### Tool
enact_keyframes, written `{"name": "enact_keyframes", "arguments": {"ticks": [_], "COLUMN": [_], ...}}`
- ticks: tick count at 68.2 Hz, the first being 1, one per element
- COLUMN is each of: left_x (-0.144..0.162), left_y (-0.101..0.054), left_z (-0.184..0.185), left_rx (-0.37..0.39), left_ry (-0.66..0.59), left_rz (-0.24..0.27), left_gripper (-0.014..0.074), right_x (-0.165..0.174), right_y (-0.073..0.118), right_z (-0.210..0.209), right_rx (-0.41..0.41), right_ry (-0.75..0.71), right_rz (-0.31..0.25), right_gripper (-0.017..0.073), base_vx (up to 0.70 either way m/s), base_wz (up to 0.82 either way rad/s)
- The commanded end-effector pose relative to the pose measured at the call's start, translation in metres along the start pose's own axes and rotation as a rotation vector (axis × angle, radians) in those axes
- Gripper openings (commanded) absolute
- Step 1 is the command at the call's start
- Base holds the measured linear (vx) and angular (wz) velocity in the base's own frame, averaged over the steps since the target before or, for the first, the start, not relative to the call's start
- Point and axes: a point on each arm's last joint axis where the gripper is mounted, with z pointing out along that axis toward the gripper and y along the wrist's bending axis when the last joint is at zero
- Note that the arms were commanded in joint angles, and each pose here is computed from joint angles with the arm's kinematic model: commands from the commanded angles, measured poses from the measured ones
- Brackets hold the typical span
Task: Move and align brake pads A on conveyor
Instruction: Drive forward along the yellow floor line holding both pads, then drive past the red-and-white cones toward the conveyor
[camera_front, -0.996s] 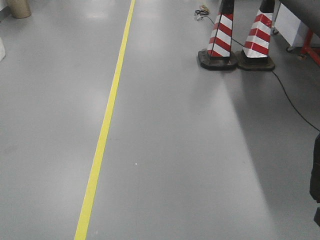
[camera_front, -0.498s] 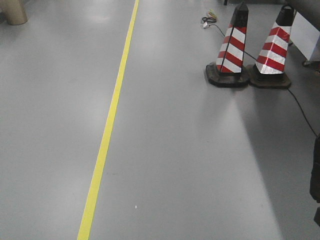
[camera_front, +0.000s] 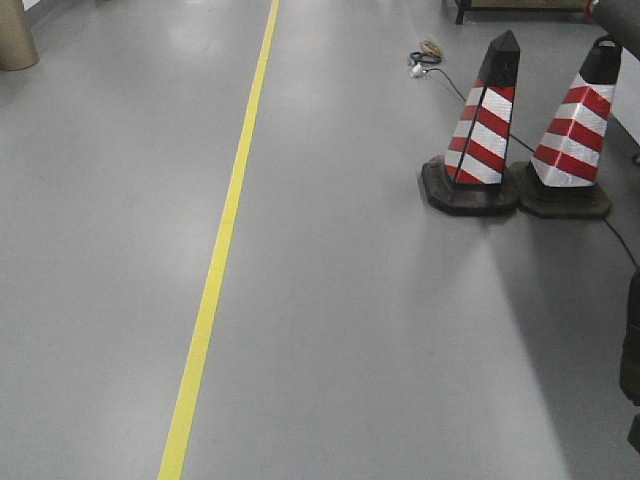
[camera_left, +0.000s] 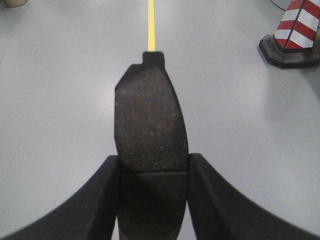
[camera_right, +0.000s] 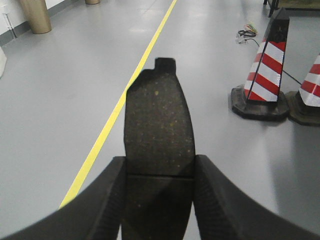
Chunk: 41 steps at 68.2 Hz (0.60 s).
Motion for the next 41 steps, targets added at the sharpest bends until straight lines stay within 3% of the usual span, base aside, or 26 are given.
{"name": "enact_keyframes", "arguments": {"ticks": [1,41], "left_x": [-0.0171,-0.0172], "left_y": [-0.0005,-0.0005], "left_z": [-0.0047,-0.0047], "left_rx": [0.004,0.004], "left_ry": [-0.120,-0.121], "left_rz": [-0.005,-0.005], "left_gripper": [0.0066,0.0066], "right_x": [-0.0177,-0.0177], "right_y": [0.0001,0.0001], "right_z": [-0.0032,-0.0032], "right_rx": [0.000,0.000], "right_ry": [-0.118,-0.118], "right_rz": [-0.003,-0.003], "right_gripper": [-0.0006,-0.0006], "base_vx": [0.67,0.63], "base_wz": [0.00,-0.01]}}
